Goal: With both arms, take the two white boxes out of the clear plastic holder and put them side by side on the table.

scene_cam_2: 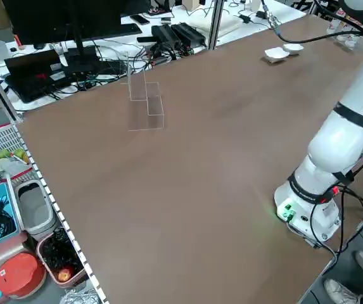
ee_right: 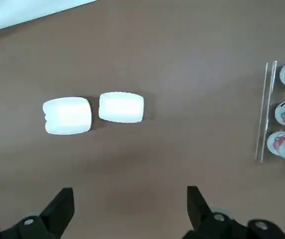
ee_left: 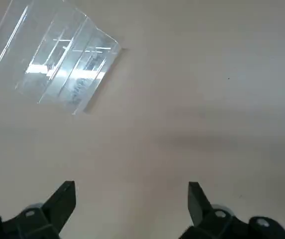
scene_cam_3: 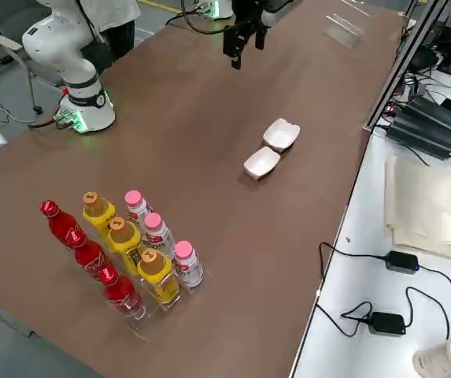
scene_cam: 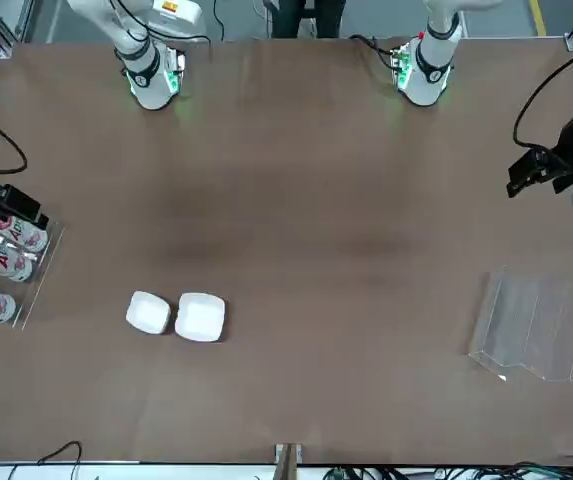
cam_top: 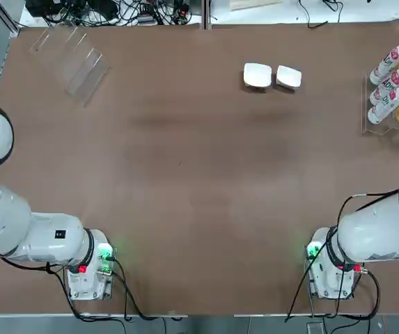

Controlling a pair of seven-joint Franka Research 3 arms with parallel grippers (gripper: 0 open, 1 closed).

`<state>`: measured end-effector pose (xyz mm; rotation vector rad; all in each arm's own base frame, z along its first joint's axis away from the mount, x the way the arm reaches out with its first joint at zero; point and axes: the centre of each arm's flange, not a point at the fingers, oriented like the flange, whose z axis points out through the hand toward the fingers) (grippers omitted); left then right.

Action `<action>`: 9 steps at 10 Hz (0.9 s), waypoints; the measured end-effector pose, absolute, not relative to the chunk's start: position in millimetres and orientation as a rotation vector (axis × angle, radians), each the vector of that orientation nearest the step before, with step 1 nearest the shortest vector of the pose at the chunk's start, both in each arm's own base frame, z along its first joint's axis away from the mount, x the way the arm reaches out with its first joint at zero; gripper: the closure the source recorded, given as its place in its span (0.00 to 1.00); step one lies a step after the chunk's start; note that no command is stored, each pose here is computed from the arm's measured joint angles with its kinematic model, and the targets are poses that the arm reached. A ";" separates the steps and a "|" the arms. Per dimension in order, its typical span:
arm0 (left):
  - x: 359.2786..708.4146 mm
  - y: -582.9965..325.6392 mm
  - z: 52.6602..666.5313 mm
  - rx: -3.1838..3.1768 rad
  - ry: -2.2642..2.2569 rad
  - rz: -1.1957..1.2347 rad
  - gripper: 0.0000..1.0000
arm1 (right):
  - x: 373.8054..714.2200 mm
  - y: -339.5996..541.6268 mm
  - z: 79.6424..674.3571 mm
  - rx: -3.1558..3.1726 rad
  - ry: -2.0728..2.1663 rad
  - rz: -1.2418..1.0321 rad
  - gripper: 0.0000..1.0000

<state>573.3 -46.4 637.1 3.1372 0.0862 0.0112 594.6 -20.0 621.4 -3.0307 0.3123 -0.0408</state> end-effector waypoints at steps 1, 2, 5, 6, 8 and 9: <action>573.2 -47.0 637.0 3.137 0.085 0.010 0.00 | 585.2 -22.0 626.4 -3.039 0.296 -0.046 0.00; 573.0 -48.1 637.0 3.137 0.082 0.009 0.00 | 574.9 -25.8 633.6 -3.050 0.285 -0.056 0.00; 572.7 -49.0 636.5 3.137 0.079 0.005 0.00 | 558.5 -49.4 651.1 -3.073 0.229 -0.094 0.00; 572.7 -48.6 636.5 3.137 0.080 0.004 0.00 | 557.3 -54.7 658.5 -3.080 0.229 -0.122 0.00; 572.9 -46.2 636.5 3.137 0.086 0.004 0.00 | 555.9 -54.8 675.3 -3.092 0.222 -0.175 0.00; 573.0 -45.8 636.4 3.137 0.087 0.004 0.00 | 555.7 -54.0 677.8 -3.094 0.220 -0.182 0.00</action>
